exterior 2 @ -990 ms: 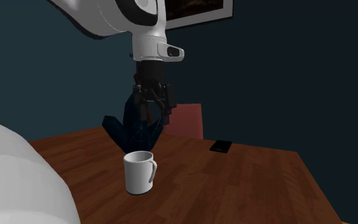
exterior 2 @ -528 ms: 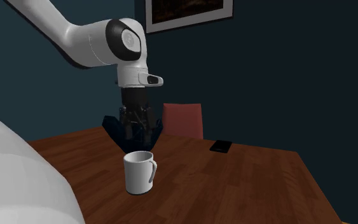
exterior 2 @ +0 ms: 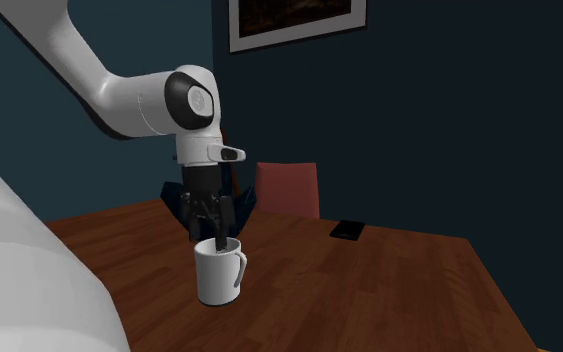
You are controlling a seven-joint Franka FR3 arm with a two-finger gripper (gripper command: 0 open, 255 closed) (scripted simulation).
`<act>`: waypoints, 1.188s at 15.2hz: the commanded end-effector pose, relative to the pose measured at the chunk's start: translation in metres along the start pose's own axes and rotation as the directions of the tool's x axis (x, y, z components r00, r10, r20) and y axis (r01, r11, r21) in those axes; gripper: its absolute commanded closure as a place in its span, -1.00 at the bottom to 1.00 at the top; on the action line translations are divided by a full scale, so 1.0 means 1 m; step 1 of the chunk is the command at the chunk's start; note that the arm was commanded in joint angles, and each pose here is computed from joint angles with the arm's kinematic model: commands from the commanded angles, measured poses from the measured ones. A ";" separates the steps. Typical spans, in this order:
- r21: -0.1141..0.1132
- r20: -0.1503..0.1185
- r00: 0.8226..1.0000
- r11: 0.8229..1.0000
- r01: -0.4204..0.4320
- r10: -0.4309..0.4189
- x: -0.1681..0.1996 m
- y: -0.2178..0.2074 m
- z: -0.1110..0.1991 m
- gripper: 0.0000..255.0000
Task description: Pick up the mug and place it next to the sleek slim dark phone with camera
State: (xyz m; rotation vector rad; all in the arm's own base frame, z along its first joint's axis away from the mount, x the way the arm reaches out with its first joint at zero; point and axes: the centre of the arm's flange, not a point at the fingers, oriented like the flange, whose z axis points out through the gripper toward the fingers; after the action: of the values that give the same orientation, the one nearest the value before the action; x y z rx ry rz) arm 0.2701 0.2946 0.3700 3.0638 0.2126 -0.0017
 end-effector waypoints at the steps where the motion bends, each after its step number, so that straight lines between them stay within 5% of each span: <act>1: 0.000 0.000 1.000 1.000 0.000 0.000 0.000 -0.001 0.011 -1.00; 10: 0.000 0.000 1.000 1.000 0.000 0.000 0.000 -0.001 0.019 -1.00; 11: 0.000 0.000 1.000 1.000 0.000 0.000 0.000 -0.001 0.019 1.00; 18: 0.000 0.000 1.000 1.000 0.000 0.000 0.000 -0.001 0.019 1.00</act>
State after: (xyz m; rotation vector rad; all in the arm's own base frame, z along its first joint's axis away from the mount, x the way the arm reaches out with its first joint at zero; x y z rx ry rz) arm 0.2704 0.2945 0.3509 3.0640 0.2129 -0.0011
